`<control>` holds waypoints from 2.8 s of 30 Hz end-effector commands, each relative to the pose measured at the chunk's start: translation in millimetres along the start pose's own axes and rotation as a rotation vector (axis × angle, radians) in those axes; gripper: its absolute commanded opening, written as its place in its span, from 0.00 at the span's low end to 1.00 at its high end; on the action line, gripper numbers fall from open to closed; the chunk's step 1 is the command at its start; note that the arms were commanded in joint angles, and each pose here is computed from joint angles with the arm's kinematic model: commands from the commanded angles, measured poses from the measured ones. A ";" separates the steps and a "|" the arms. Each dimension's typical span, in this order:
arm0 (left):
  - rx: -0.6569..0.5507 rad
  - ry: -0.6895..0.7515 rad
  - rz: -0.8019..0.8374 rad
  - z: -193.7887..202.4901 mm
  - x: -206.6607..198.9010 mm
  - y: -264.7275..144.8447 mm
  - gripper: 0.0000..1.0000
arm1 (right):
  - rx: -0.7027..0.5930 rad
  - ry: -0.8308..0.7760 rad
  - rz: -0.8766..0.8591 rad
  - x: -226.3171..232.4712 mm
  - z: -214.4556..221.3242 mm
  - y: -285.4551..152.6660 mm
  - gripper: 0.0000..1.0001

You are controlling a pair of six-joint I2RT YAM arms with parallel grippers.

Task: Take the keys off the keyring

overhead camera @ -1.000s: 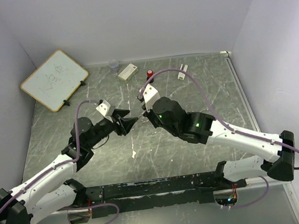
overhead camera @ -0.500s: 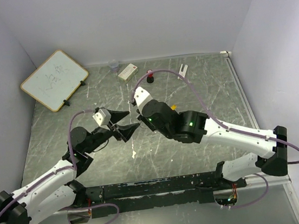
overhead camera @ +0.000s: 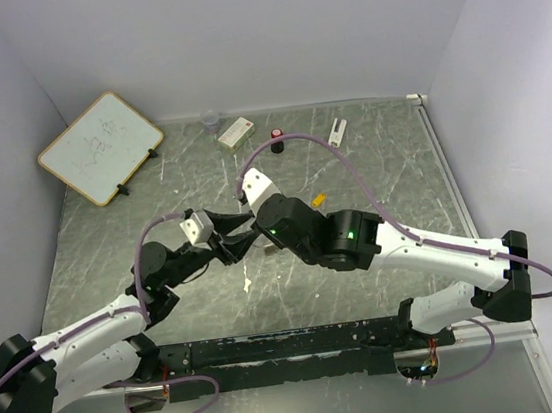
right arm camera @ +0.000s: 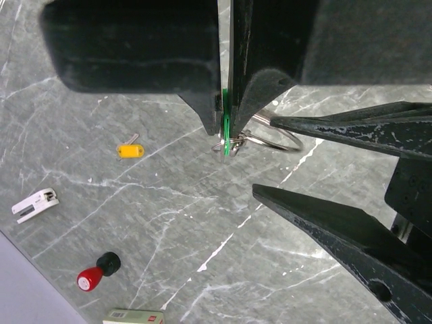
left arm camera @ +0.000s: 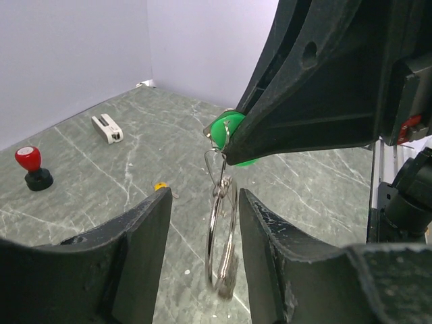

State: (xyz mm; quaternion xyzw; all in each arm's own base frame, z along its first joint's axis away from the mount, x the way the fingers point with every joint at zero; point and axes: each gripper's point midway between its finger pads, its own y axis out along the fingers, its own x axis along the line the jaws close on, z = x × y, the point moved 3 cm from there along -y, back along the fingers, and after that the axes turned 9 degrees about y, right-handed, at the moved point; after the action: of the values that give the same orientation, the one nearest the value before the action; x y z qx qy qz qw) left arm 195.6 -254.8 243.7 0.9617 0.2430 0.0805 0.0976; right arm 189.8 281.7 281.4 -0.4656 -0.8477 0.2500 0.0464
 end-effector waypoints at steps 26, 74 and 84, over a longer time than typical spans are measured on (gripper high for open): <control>-0.066 0.135 -0.195 -3.8 3.1 5.9 0.66 | -0.060 0.009 0.010 3.2 -15.6 -15.9 0.00; -0.184 0.144 -0.100 -13.3 -15.7 -0.8 0.63 | -0.071 -0.001 -0.028 20.0 -12.2 -14.9 0.00; -0.198 0.131 -0.129 -14.3 -18.5 3.7 0.62 | -0.078 0.007 -0.045 22.4 -11.2 -15.3 0.00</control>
State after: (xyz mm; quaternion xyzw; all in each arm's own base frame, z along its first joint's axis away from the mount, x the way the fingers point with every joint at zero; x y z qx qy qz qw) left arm 179.6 -265.1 242.5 0.9313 0.2912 0.1604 0.1491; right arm 170.2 295.0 287.5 -0.4473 -0.8613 0.2391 0.0311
